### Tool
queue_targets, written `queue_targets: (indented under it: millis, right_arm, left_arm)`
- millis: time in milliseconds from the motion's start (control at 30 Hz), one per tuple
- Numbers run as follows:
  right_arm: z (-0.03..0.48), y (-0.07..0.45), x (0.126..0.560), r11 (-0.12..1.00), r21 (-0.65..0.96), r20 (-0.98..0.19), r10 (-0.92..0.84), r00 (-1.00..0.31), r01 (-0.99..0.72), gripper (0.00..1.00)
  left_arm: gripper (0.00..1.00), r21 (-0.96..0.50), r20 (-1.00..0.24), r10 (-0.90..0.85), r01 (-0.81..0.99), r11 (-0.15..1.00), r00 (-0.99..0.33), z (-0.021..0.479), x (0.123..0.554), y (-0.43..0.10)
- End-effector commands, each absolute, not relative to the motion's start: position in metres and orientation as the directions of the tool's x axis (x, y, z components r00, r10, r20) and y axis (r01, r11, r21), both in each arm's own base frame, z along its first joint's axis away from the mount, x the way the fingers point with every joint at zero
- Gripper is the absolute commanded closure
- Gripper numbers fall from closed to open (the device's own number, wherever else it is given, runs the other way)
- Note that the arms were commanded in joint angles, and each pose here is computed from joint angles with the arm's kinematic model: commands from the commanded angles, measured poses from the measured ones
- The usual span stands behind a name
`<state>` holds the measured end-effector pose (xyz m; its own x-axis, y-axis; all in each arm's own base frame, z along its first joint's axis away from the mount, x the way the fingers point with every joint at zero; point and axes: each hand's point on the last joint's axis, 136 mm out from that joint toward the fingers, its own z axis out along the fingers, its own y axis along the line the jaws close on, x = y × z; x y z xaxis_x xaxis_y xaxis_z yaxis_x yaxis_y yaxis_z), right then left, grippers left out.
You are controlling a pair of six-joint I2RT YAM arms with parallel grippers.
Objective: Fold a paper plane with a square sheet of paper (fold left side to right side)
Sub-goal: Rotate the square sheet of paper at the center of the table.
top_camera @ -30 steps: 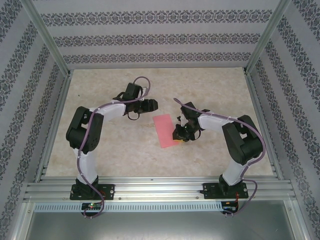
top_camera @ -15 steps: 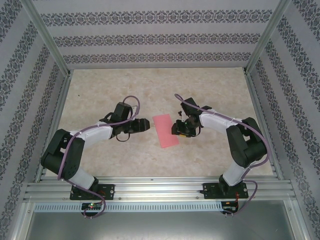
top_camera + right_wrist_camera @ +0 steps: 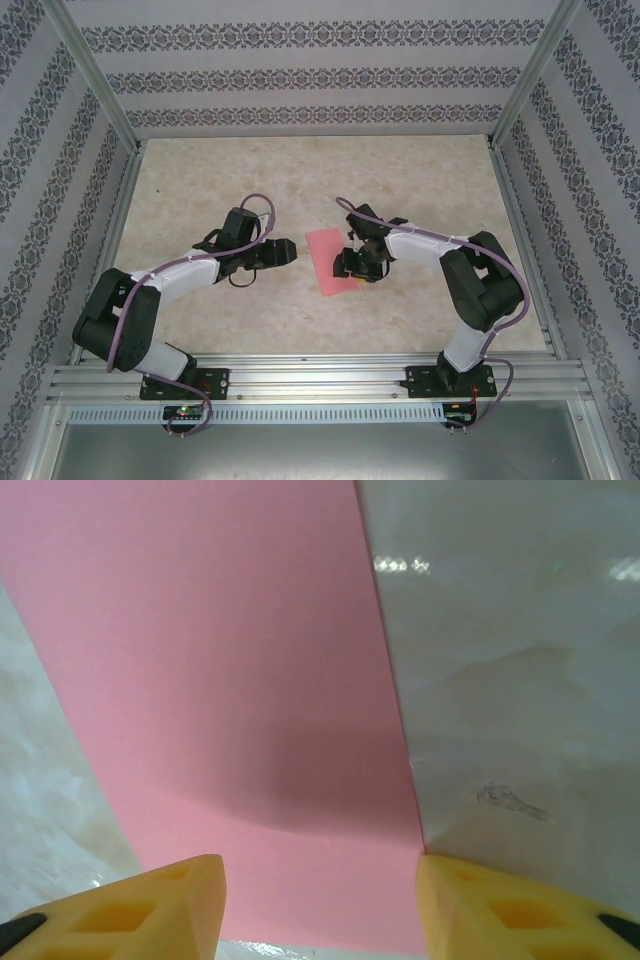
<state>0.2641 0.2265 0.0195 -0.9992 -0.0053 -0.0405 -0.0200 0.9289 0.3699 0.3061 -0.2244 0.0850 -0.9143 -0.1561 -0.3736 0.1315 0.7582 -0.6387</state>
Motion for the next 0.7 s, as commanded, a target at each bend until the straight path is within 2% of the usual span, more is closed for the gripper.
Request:
queue_targets:
  millis: [0, 133, 300, 533, 667]
  right_arm:
    - [0.015, 0.221, 0.262, 0.947, 0.322, -0.061, 0.036, -0.997, 0.015, 0.46]
    - [0.027, 0.222, 0.264, 0.948, 0.318, -0.106, 0.045, -0.993, 0.009, 0.45]
    - [0.025, 0.220, 0.259, 0.961, 0.275, -0.102, 0.048, -0.994, 0.018, 0.43]
    - [0.015, 0.218, 0.252, 0.977, 0.212, -0.094, 0.057, -0.994, 0.036, 0.32]
    - [0.013, 0.227, 0.244, 0.977, 0.215, -0.082, 0.038, -0.996, 0.020, 0.30]
  left_arm:
    - [0.36, -0.626, -0.419, -0.111, 0.198, 0.754, -0.901, 0.099, 0.305, -0.229]
    - [0.36, -0.625, -0.418, -0.090, 0.214, 0.750, -0.904, 0.097, 0.302, -0.231]
    - [0.36, -0.628, -0.420, -0.078, 0.227, 0.745, -0.904, 0.097, 0.302, -0.232]
    - [0.36, -0.624, -0.421, -0.052, 0.247, 0.741, -0.906, 0.096, 0.300, -0.234]
    - [0.36, -0.621, -0.421, -0.040, 0.256, 0.741, -0.906, 0.096, 0.298, -0.234]
